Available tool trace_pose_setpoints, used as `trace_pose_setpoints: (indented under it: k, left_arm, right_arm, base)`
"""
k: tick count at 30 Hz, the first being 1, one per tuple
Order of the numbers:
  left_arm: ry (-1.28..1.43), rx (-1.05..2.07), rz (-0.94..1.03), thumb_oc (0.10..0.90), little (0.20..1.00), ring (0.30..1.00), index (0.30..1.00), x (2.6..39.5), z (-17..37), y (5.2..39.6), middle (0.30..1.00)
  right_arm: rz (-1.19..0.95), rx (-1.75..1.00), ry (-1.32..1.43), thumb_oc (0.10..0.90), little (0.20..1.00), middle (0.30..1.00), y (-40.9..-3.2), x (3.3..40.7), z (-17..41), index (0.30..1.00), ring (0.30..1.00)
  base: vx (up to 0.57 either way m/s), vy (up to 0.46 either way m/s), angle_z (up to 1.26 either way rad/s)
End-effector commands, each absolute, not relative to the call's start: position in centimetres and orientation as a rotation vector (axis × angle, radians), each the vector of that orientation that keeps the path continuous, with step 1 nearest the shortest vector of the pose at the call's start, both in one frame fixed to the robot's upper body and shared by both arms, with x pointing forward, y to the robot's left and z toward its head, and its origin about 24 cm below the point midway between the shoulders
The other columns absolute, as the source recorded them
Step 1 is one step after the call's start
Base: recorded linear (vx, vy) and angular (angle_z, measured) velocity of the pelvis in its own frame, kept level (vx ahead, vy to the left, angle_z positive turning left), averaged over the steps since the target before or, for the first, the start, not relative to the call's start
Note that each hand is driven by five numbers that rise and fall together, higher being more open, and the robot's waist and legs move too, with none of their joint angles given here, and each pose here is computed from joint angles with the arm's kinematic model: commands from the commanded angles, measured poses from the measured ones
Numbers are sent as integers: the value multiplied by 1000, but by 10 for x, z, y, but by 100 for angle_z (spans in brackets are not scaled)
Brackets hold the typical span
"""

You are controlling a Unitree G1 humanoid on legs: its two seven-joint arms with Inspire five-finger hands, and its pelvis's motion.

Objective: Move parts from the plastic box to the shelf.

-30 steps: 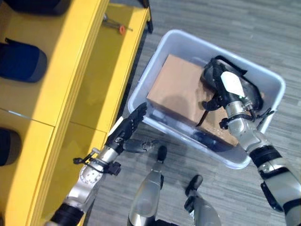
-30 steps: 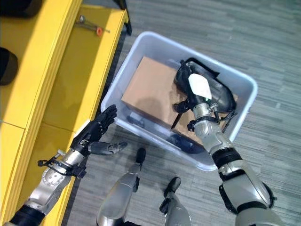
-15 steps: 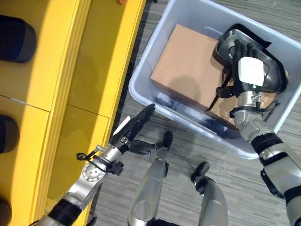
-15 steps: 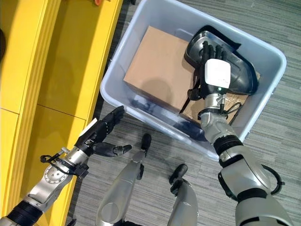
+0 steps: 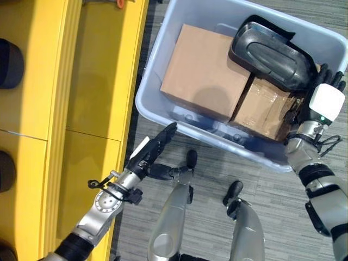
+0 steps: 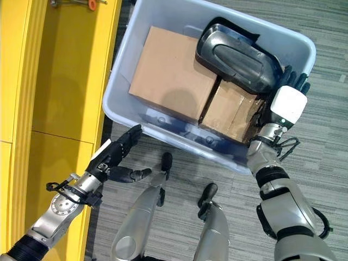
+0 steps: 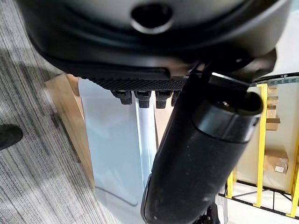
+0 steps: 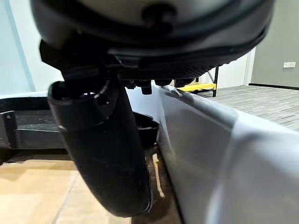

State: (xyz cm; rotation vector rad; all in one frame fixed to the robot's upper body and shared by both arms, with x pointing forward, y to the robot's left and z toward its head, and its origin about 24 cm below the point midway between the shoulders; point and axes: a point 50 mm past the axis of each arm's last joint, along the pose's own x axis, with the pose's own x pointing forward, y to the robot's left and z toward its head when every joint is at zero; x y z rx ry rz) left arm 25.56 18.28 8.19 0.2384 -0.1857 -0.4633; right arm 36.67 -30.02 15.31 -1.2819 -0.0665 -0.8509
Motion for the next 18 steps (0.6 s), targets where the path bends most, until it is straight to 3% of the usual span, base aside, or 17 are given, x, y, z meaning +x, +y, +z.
trace_pose_setpoints:
  k: [1, 18]
  left_arm:
    - [-384, 130, -511, 900, 1000, 1000, 1000, 254, 116, 163, 1000]
    - [-355, 120, -492, 900, 1000, 1000, 1000, 250, 107, 164, 1000]
  right_arm:
    - [-995, -1391, -130, 900, 1000, 1000, -337, 358, 206, 1000, 1000]
    - [-1055, -1526, -673, 900, 1000, 1000, -291, 361, 263, 1000, 1000]
  base:
    - [0, 0, 0]
    - [10, 10, -2]
